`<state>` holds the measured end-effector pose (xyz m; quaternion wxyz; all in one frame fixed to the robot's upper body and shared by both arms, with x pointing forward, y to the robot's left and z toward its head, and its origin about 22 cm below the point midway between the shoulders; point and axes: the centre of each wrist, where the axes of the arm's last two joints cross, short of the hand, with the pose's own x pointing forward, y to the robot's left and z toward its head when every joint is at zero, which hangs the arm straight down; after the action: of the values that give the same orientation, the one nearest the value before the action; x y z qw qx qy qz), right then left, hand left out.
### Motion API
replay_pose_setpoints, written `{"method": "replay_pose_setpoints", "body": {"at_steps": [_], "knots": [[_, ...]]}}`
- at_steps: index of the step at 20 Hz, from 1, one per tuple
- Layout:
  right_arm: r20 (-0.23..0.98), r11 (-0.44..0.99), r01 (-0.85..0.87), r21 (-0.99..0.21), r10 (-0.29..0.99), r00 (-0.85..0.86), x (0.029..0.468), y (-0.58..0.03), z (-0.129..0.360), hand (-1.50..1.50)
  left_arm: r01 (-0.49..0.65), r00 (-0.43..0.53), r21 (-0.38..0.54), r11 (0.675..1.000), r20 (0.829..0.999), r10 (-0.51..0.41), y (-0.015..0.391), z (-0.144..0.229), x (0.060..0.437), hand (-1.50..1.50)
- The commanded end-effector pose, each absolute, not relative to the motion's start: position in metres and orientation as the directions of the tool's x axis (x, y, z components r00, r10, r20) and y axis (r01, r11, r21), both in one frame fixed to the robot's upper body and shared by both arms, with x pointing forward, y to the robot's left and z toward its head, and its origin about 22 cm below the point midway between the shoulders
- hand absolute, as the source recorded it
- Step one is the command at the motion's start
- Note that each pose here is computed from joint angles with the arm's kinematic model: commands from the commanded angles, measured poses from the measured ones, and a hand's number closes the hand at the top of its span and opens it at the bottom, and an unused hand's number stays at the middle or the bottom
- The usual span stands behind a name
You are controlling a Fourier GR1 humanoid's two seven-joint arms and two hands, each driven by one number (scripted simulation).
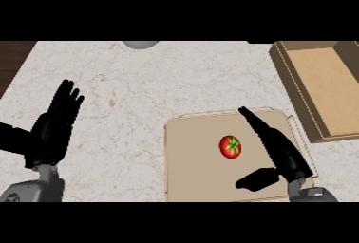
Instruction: Pick the tomato from the tray and place it in the cardboard box
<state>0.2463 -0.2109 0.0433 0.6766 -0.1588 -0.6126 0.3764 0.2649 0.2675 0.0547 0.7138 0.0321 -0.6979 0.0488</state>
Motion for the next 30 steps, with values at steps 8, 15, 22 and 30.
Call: {"method": "replay_pose_setpoints", "body": {"at_steps": [8,15,22,30], "knots": [[0.698,0.649,-0.349,-0.676,0.716,-0.021,0.249,-0.209,0.02,-1.5,-0.12,0.005,-0.034,0.992,0.999,0.034,0.25,0.048,0.258,0.0],[0.688,0.642,-0.345,-0.685,0.725,-0.017,0.244,-0.196,0.015,-1.5,-0.119,0.026,-0.033,0.992,0.999,0.036,0.259,0.081,0.271,0.0],[0.686,0.637,-0.364,-0.68,0.727,-0.009,0.274,-0.217,0.006,-1.5,-0.104,0.023,-0.022,0.994,0.999,0.024,0.262,0.062,0.248,0.0],[0.662,0.603,-0.37,-0.707,0.748,-0.047,0.257,-0.18,-0.018,-1.5,-0.108,0.038,-0.015,0.994,0.999,0.02,0.265,0.058,0.259,0.0]]}}
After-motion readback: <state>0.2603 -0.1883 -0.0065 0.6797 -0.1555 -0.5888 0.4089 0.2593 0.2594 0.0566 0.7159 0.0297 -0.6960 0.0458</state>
